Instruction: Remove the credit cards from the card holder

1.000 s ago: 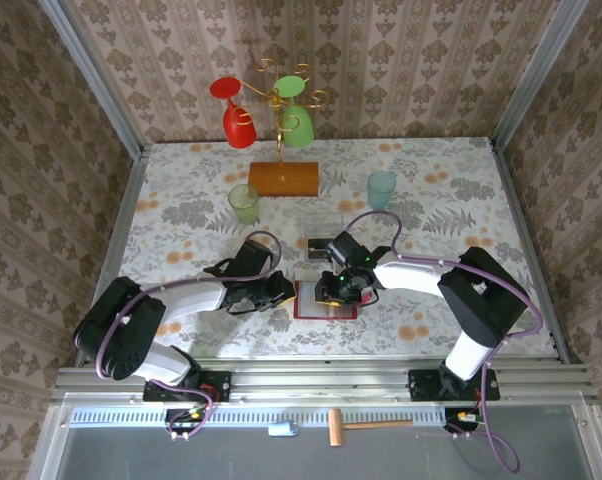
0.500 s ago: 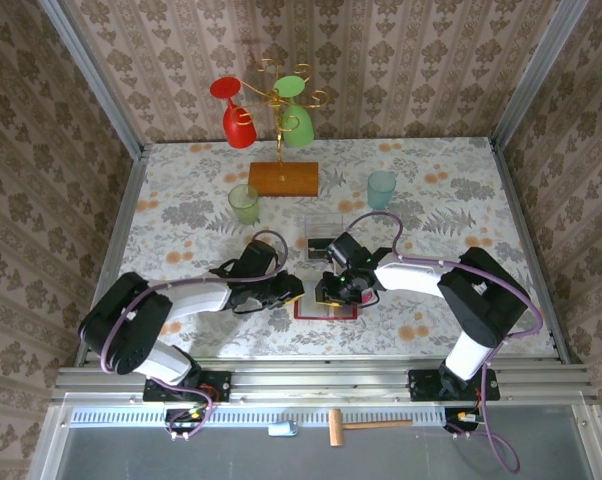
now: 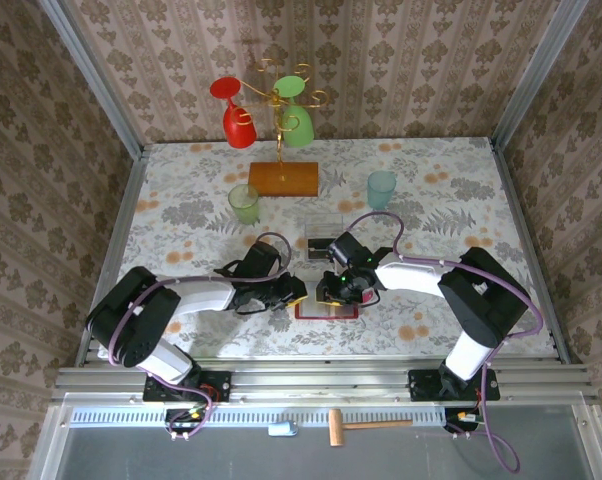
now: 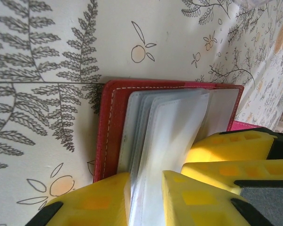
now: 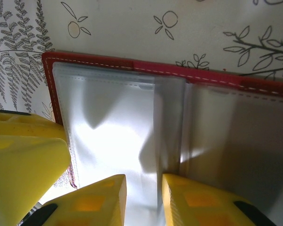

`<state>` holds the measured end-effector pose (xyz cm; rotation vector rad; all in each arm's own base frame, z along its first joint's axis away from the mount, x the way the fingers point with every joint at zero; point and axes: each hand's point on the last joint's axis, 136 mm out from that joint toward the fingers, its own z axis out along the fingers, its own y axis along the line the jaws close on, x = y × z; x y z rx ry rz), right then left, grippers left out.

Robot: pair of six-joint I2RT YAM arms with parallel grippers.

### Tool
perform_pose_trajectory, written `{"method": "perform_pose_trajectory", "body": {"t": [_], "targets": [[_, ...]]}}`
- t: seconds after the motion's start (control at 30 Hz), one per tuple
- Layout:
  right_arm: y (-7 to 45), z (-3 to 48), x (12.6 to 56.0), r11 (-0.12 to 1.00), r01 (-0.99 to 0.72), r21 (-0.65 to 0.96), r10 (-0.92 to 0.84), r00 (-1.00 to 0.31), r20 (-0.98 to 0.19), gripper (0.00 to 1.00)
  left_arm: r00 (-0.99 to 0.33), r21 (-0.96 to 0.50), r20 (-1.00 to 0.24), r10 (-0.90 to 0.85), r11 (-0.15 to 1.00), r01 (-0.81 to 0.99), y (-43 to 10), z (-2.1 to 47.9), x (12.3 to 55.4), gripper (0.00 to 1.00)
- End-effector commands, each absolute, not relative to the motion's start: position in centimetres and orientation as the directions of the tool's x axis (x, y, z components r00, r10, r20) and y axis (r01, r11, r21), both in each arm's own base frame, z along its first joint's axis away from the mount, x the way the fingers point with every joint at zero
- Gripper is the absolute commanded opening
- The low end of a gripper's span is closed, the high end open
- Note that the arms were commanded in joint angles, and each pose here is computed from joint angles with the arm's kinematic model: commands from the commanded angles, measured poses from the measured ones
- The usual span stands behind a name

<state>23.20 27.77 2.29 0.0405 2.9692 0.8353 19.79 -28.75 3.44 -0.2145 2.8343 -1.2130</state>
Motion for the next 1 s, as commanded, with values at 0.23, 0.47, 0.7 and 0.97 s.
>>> {"method": "perform_pose_trajectory", "body": {"t": [0.23, 0.47, 0.7, 0.97], "targets": [[26.9, 1.9, 22.7, 0.868, 0.019, 0.496, 0.042, -0.998, -0.037, 0.27, -0.992, -0.724, -0.022, -0.125, 0.686, -0.07, -29.0, 5.8, 19.7, 0.26], [26.9, 2.0, 22.8, 0.868, 0.018, 0.496, 0.042, -0.998, -0.037, 0.27, -0.994, -0.722, 0.004, -0.107, 0.688, -0.077, -29.3, 5.3, 19.1, 0.26], [26.9, 2.0, 22.8, 0.869, 0.017, 0.494, 0.04, -0.999, -0.036, 0.27, -0.995, -0.71, 0.027, -0.096, 0.699, -0.087, -29.6, 4.5, 18.8, 0.26], [26.9, 1.9, 22.8, 0.869, 0.019, 0.494, 0.042, -0.998, -0.035, 0.27, -0.995, -0.706, 0.036, -0.096, 0.702, -0.093, -29.6, 4.1, 18.7, 0.26]]}}
